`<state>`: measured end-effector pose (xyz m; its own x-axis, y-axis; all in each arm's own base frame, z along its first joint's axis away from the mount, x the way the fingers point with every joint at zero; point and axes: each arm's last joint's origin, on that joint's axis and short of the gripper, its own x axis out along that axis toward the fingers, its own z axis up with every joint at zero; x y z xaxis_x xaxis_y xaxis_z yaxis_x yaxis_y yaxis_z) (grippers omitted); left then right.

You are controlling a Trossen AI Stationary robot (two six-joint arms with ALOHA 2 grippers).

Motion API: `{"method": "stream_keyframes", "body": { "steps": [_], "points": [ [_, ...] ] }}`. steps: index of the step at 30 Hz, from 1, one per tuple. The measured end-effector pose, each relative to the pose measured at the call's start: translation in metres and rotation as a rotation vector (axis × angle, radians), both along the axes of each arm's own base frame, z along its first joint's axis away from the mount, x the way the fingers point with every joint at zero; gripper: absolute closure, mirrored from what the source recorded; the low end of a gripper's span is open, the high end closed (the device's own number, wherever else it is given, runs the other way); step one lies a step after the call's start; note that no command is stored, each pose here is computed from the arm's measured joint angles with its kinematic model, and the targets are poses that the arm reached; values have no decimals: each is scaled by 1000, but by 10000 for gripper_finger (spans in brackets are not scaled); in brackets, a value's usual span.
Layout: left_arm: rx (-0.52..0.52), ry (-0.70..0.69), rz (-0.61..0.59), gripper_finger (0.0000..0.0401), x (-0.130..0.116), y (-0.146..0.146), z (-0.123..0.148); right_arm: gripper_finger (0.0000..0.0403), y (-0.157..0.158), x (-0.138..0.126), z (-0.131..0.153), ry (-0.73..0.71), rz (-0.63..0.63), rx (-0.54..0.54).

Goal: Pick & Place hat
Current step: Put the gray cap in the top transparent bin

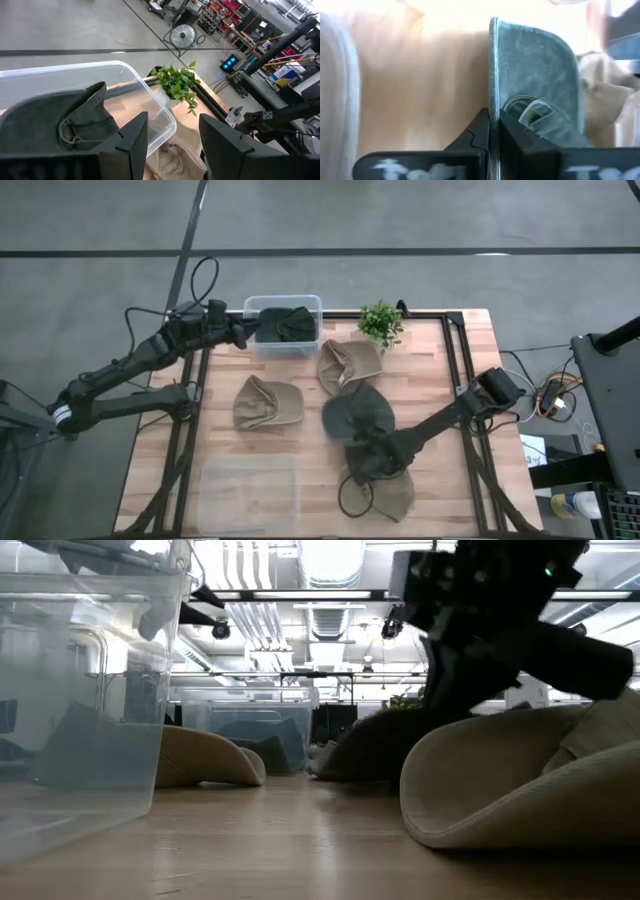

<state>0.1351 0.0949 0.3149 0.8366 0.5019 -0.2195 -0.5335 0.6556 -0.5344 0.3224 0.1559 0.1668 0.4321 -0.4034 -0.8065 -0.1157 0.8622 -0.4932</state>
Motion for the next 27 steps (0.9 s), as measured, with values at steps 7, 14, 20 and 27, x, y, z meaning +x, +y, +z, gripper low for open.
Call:
{"method": "stream_keyframes", "body": {
  "steps": [7, 14, 20, 27],
  "points": [
    [-3, 2, 1, 234, 0, 0, -1, 392, 2, 7, 20, -32, 0, -64],
    [-3, 2, -1, 234, 0, 0, -1, 393, 4, 15, 42, -92, 15, -190],
    [-109, -45, -34, 234, 1, -1, -2, 392, 4, 22, 61, -152, 13, -314],
    [-196, -84, -133, 234, 3, -4, -3, 391, 2, 28, 81, -196, 20, -501]
  ]
}}
